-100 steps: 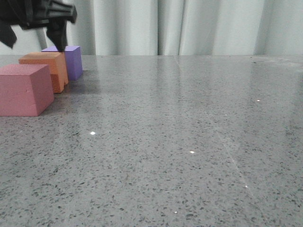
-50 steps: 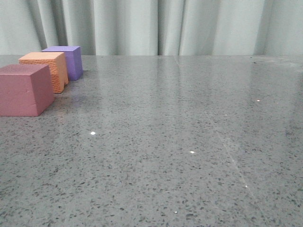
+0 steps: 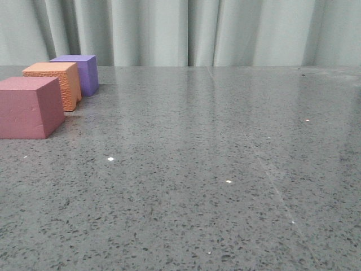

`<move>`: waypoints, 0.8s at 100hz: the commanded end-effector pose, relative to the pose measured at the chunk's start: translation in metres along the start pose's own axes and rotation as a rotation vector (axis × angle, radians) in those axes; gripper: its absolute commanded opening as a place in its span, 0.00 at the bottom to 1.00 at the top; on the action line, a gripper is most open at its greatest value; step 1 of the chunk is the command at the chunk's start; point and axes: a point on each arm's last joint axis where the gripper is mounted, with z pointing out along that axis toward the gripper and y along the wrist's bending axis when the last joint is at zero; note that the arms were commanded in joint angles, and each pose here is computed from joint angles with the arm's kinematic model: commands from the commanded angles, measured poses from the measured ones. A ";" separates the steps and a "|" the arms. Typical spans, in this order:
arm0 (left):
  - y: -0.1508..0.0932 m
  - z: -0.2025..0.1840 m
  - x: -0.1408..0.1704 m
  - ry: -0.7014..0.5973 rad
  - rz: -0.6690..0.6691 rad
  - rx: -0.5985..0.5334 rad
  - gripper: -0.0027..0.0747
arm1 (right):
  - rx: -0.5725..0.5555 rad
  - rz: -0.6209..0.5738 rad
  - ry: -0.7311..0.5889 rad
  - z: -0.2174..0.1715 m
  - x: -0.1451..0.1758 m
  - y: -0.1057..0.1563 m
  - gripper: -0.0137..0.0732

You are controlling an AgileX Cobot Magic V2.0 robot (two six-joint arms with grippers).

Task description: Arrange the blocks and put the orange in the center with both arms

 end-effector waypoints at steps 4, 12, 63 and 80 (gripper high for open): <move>0.005 -0.014 0.005 -0.094 -0.011 0.042 0.09 | -0.003 0.000 -0.120 -0.003 -0.013 0.001 0.09; 0.009 -0.020 0.013 -0.115 -0.016 0.043 0.01 | -0.003 0.000 -0.120 -0.003 -0.013 0.001 0.09; 0.014 -0.026 0.020 -0.129 -0.027 0.037 0.01 | -0.003 0.000 -0.120 -0.003 -0.013 0.001 0.09; 0.014 -0.026 0.020 -0.129 -0.027 0.037 0.01 | -0.003 0.000 -0.120 -0.003 -0.013 0.001 0.09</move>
